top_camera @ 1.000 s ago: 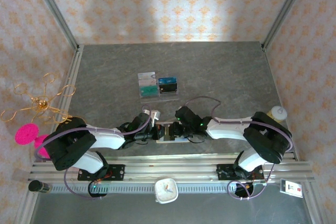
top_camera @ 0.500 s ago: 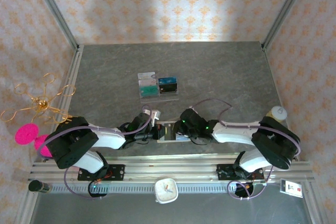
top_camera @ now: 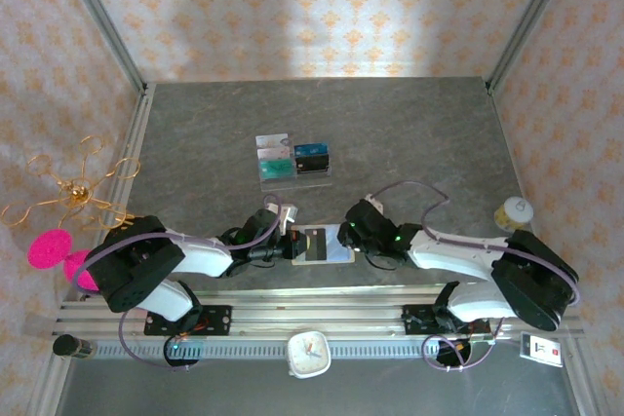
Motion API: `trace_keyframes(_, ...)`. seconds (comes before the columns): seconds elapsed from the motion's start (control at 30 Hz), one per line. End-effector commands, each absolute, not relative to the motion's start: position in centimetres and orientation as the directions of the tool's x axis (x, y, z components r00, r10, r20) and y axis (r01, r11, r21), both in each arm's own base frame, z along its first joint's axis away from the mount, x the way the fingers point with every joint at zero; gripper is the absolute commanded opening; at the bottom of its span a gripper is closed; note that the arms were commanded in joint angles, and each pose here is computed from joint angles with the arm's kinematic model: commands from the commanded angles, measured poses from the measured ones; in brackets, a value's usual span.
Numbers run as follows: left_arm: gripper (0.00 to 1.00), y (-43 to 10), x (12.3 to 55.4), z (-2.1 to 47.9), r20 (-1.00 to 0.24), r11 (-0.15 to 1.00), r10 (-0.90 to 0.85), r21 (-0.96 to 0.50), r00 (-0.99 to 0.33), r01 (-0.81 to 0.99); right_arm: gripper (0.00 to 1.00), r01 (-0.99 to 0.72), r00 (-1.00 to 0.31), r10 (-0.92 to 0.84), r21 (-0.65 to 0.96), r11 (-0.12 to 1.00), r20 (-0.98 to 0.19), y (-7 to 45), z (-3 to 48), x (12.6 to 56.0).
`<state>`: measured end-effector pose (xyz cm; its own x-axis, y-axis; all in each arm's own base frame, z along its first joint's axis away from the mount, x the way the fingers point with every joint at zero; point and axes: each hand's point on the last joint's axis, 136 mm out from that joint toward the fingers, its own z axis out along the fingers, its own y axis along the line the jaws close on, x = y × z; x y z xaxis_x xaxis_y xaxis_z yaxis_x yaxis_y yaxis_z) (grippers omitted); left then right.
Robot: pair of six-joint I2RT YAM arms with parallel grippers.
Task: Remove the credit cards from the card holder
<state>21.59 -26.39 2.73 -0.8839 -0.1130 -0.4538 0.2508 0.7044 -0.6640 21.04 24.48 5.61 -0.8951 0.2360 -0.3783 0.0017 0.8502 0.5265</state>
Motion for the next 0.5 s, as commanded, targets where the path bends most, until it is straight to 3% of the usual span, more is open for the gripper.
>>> trace_keyframes(0.0, 0.0, -24.5, 19.8, -0.6, -0.384, 0.767, -0.063, -0.609, -0.921, 0.201, 0.22, -0.192, -0.898, 0.109, 0.602, 0.775, -0.427, 28.2, 9.1, 21.1)
trace_keyframes(0.2, 0.0, -24.5, 19.8, -0.6, -0.383, 0.766, -0.063, -0.61, -0.921, 0.202, 0.22, -0.227, -0.922, 0.032, 0.609, 0.76, -0.385, 30.5, 7.7, 21.2)
trace_keyframes(0.47, 0.0, -24.4, 19.6, -0.9, -0.38, 0.768, -0.054, -0.607, -0.924, 0.205, 0.24, -0.099, -0.928, 0.089, 0.469, 0.878, -0.362, 28.1, 3.2, 23.3)
